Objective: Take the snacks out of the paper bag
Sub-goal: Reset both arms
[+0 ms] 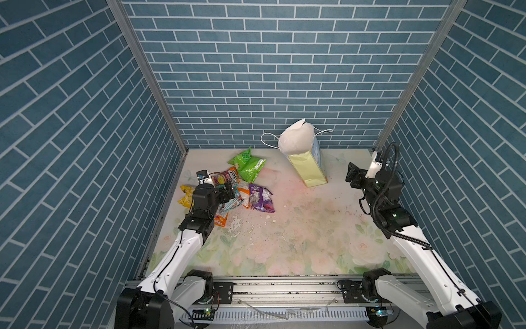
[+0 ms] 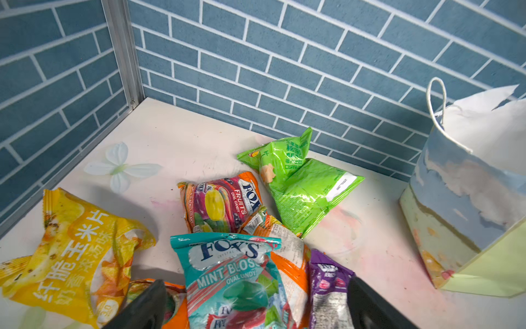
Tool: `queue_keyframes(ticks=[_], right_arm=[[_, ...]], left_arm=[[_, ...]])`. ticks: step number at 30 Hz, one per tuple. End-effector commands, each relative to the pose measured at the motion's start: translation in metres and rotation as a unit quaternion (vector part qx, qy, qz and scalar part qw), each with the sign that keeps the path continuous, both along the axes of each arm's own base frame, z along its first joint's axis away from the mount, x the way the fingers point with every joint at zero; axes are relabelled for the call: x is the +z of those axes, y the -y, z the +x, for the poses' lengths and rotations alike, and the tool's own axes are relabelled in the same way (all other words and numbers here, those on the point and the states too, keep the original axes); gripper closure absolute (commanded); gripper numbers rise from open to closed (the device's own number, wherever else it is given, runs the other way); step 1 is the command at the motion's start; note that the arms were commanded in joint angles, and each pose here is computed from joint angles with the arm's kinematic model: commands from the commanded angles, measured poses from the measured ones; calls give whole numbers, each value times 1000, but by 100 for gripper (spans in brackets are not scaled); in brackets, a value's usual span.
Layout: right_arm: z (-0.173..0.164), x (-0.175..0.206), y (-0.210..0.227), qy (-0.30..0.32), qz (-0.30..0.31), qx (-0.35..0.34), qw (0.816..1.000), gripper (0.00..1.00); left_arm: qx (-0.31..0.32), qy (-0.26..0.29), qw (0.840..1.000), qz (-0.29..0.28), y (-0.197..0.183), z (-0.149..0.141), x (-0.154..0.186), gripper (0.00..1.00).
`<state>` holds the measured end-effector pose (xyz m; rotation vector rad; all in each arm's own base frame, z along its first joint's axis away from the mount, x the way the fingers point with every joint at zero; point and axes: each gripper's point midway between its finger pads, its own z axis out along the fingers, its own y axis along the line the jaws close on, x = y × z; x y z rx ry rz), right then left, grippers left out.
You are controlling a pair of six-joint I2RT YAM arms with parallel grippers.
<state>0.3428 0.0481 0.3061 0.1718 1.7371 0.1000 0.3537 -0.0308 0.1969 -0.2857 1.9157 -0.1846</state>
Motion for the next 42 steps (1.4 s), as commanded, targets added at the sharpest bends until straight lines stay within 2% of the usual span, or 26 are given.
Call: queue_keyframes(ticks=[1,8,11,17,19,26,32,36,40,42], right_arm=[[-14,9,38,60,-37,-94,993,15],[-35,-47,78,47,-75,-198,976,12],[-45,-73,92,27,-88,-228,969,12],[-63,-120,116,9,-89,-267,960,12],[-64,-133,120,-7,-87,-267,960,12],[-52,-170,130,-33,-81,-263,961,11],[-31,-171,135,-17,-75,-251,965,11],[-10,-179,131,-20,-57,-221,973,11],[10,-188,113,-21,-70,-160,984,10],[18,-192,106,-41,-74,-138,987,10]], left_arm=[[7,39,998,55,-7,8,2,0],[-20,24,993,116,-3,23,-33,1],[-25,25,992,120,-4,30,-34,0],[-30,66,989,126,-14,31,-27,0],[-28,82,985,148,-16,28,-27,1],[-26,77,983,163,-23,23,-29,0],[-10,82,982,168,-29,8,-32,0],[-11,88,982,169,-28,4,-31,0],[3,95,980,174,-32,-5,-33,0],[1,101,978,183,-28,-8,-32,1]])
